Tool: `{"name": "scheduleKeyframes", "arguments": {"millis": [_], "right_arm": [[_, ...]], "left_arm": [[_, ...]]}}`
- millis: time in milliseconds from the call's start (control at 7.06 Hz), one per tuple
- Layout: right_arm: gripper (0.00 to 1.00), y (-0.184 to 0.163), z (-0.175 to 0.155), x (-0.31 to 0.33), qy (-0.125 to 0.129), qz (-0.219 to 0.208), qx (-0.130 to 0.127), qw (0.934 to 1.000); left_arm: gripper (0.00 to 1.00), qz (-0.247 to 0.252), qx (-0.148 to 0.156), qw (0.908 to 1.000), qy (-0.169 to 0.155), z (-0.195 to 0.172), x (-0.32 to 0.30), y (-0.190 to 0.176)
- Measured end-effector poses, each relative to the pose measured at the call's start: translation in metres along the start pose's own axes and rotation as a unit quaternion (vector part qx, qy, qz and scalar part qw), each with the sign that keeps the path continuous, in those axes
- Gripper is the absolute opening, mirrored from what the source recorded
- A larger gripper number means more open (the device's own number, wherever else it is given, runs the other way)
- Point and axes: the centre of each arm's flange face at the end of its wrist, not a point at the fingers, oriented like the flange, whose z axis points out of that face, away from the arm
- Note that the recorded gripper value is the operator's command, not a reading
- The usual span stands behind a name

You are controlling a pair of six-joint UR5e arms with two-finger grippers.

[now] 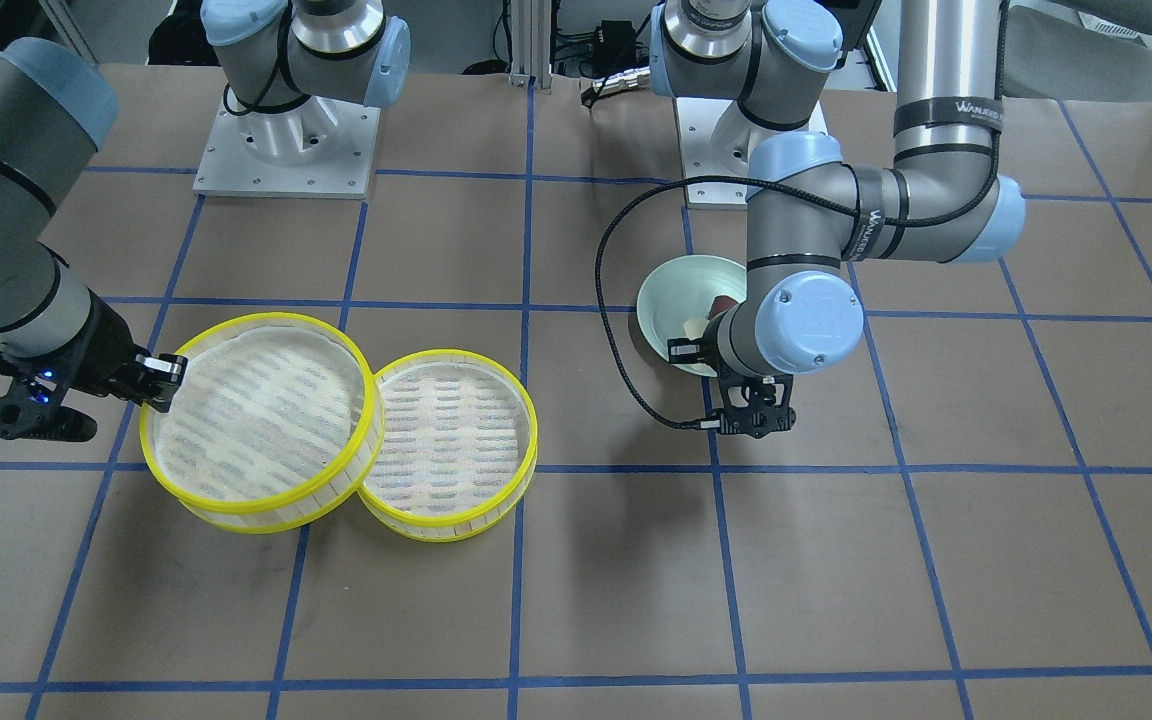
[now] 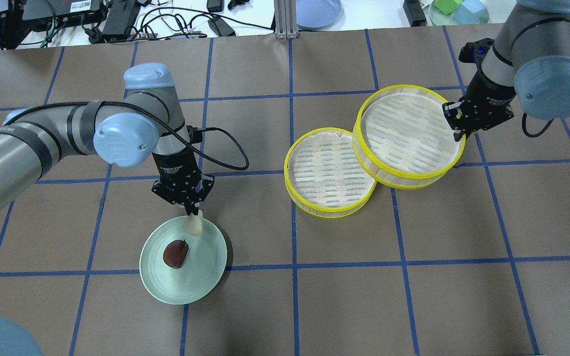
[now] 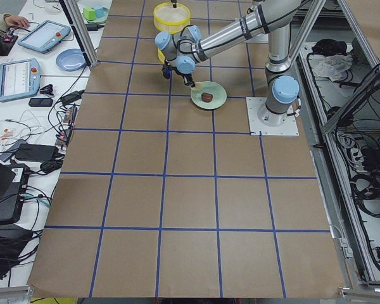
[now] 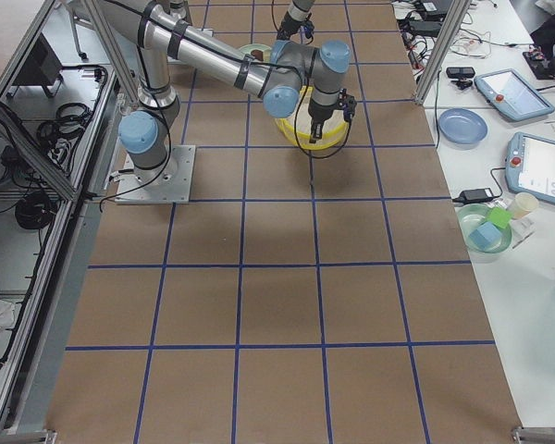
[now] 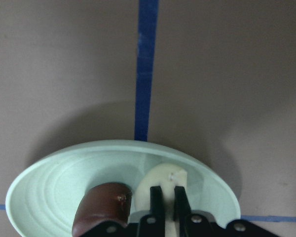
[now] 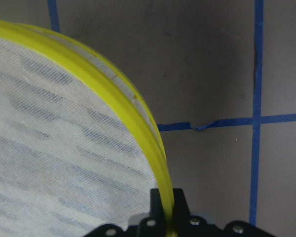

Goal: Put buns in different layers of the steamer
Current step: 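Carry the white bun with the left gripper into the bottom steamer tier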

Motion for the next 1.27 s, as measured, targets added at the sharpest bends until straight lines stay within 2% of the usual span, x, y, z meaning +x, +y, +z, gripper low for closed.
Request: {"name": "scheduleKeyframes", "arguments": {"millis": [142,425,708,991,1133,1274], "right_arm": [[0.0,-0.002,0.004,0.012,0.001,-0.015,-0.004,0.9999],[0.0,-0.004,0.011,0.026,-0.001,-0.031,-0.01,0.9995],[0.0,-0.004,0.013,0.029,-0.003,-0.035,-0.012,0.9993],[0.0,-0.004,0.014,0.029,-0.004,-0.037,-0.013,0.9992],[0.0,-0.005,0.015,0.03,-0.004,-0.038,-0.014,0.9992],[0.0,-0.005,0.016,0.03,-0.004,-0.038,-0.015,0.9992]], "left_arm": [[0.0,-0.004,0.031,0.9995,0.005,-0.041,0.002,0.0],[0.0,-0.038,0.085,0.9952,0.03,-0.085,0.017,-0.001],[0.0,-0.066,0.139,0.9812,0.116,-0.099,0.058,-0.007],[0.0,-0.1,0.151,0.9562,0.23,-0.098,0.103,-0.016],[0.0,-0.102,0.141,0.9502,0.258,-0.085,0.121,-0.021],[0.11,-0.095,0.132,0.9486,0.271,-0.067,0.142,-0.026]]}}
